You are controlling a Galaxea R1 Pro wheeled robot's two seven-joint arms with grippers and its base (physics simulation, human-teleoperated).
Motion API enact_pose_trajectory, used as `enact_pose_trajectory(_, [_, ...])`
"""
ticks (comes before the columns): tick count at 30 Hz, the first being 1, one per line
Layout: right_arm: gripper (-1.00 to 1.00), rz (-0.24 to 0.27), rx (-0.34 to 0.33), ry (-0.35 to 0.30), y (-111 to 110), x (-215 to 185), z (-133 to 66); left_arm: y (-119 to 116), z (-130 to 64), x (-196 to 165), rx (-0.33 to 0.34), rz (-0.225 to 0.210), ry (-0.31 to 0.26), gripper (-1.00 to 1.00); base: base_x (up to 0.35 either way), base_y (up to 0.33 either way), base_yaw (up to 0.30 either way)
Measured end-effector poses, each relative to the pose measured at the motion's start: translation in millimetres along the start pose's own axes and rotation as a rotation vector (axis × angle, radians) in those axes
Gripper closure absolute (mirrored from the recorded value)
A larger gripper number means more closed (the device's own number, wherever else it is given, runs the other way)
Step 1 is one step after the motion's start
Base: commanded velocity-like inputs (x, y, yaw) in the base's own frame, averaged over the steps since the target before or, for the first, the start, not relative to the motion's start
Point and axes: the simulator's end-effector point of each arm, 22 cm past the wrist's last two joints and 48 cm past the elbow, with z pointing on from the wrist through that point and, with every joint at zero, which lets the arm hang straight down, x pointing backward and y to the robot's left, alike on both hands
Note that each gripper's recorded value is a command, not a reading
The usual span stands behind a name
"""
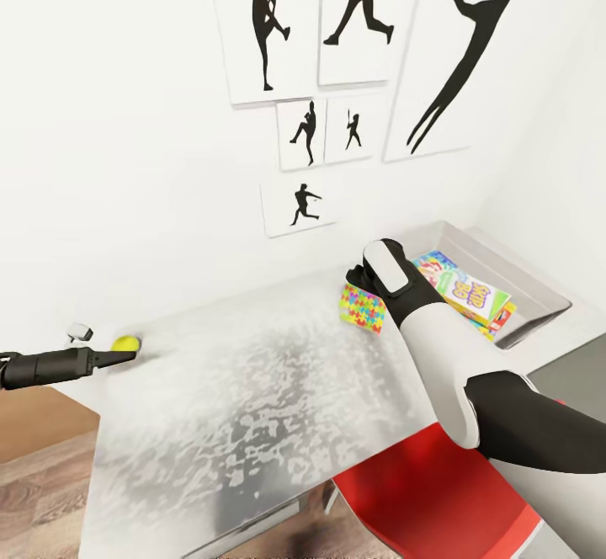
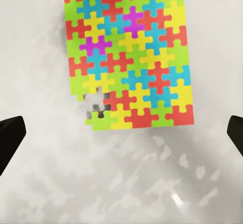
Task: Put all the toys in the child's room - the three board games (two on the bed and one on the table), the two jigsaw puzzles on the table, and the tennis ball on the table - inside the toy box on the table in the child's room.
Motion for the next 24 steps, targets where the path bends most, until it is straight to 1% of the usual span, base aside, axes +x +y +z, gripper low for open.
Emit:
enact_pose_trajectory(9, [-1.0,-0.002,0.007,0.013,-1.4,5.3,9.3,10.4,-10.8,2.0,-0.026,-0.01,0.003,-1.0,0.0,0.0,0.0])
enact_pose_trajectory(24, [-1.0,-0.004,0.017,0.033,-3.8,13.9,24.3,22.8,-13.5,8.4,-0.044,-0.028,0.015,-1.0,0.0,0.0,0.0])
